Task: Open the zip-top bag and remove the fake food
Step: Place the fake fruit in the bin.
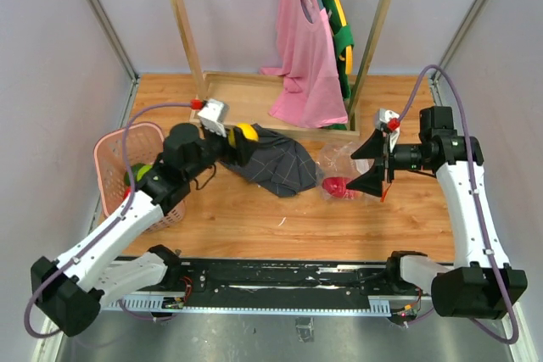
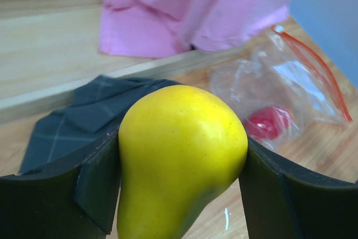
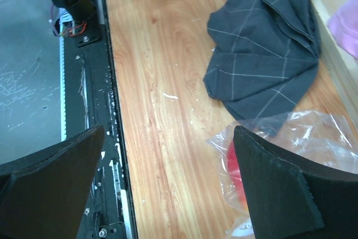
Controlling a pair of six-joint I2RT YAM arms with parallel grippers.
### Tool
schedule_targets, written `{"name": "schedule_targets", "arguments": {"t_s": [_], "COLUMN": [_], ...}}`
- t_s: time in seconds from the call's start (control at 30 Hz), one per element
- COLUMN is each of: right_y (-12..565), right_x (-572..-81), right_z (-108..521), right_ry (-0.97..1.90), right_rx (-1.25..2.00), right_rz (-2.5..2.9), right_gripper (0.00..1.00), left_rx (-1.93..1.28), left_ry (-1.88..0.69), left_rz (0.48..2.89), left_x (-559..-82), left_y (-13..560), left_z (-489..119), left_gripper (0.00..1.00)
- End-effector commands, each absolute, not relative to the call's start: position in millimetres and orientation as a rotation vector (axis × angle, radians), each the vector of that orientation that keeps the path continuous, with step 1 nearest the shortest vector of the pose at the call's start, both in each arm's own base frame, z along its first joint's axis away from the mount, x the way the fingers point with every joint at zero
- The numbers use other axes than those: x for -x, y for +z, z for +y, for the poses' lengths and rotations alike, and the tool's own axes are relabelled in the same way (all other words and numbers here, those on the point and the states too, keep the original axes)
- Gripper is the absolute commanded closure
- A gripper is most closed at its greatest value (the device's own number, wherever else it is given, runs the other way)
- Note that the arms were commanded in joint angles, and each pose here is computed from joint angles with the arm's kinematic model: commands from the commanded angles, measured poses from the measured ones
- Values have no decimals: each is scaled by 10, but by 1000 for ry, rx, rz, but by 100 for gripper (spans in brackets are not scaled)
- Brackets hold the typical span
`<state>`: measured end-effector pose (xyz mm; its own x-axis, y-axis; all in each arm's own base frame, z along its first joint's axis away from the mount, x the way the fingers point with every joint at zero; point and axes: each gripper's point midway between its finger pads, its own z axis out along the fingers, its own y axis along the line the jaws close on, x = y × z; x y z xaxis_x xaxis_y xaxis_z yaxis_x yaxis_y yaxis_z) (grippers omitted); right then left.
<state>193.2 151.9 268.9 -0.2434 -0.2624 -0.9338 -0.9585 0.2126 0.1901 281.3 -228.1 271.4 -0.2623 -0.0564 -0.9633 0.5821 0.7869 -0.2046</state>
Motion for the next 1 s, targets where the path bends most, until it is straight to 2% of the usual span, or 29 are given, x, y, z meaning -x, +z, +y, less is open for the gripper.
{"name": "schedule_targets", "arguments": {"t_s": [0.0,0.3,0.63,0.97], "right_y": [2631,2470,2349,2331], "right_x": [-2093,-2315,-2314,-2291], "right_z": [1358,1042,987,994], "right_ry": [1066,1081,1058,1057], "right_rx": [1064,863,855,855], "right_rz": [1679,1703,1744,1749], "right_gripper": [2,2,2,2], "left_rx": [-182,179,512,869], "left_ry": [-739,-591,-402,-311], "left_rz": [1889,1872,1816,1755], "left_x": [-2875,-3162,-3248,-3248], "left_y": [2698,2810,2712,2328], "left_z": [-1807,-737,137,786], "left_gripper": [100,100,99,95]}}
